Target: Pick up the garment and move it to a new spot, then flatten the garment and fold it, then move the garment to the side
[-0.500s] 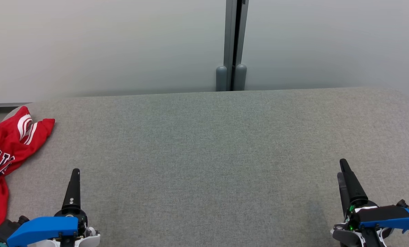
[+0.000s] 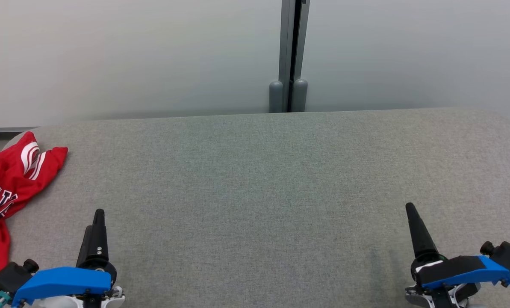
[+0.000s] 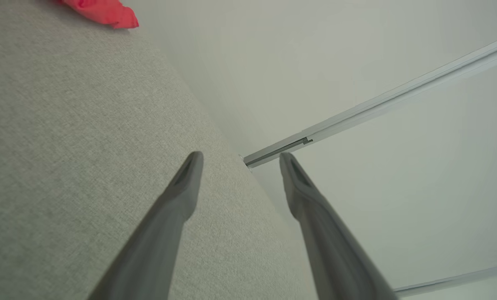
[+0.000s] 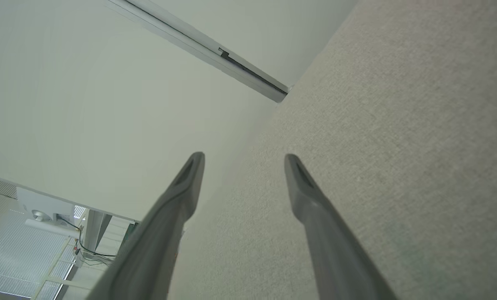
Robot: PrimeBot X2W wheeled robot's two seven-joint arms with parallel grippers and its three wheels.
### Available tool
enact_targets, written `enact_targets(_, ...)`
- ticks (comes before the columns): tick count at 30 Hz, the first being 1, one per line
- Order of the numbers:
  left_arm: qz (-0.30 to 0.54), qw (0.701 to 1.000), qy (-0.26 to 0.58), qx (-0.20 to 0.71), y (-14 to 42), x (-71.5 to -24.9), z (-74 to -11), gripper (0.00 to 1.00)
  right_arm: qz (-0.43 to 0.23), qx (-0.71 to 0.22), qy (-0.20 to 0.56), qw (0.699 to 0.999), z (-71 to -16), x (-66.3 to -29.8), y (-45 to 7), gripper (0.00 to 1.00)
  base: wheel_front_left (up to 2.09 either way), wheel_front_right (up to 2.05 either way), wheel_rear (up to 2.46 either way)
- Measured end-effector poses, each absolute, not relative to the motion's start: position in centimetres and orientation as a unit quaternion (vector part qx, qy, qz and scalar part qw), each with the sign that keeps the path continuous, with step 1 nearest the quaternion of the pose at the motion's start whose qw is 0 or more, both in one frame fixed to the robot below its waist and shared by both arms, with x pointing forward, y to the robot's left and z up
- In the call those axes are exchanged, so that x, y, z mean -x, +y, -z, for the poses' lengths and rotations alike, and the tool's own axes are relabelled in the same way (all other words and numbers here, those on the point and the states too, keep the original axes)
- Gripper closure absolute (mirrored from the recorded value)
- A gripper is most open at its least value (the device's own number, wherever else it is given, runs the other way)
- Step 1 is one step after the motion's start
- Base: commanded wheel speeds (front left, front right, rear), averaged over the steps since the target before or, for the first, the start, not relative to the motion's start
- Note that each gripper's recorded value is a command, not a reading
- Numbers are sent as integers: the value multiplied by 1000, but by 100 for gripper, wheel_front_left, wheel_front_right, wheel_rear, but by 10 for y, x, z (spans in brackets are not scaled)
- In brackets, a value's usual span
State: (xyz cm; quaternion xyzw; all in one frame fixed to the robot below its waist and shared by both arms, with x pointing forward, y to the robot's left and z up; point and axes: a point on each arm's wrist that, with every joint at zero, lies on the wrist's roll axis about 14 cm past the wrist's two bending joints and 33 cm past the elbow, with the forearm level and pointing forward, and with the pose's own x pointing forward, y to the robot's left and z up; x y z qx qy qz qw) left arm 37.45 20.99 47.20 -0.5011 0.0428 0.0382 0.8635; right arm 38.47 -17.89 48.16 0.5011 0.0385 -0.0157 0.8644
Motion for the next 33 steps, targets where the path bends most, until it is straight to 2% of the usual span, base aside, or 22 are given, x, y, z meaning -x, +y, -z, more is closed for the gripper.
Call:
enact_targets(13, -24, 914, 56, 401, 208, -374, -467, 0, 6, -374, 51, 926, -474, -384, -174, 0, 0, 0, 0)
enact_targets(33, 6, 968, 61, 244, 206, -375, -465, 0, -21, -253, 4, 967, -500, -389, -171, 0, 0, 0, 0)
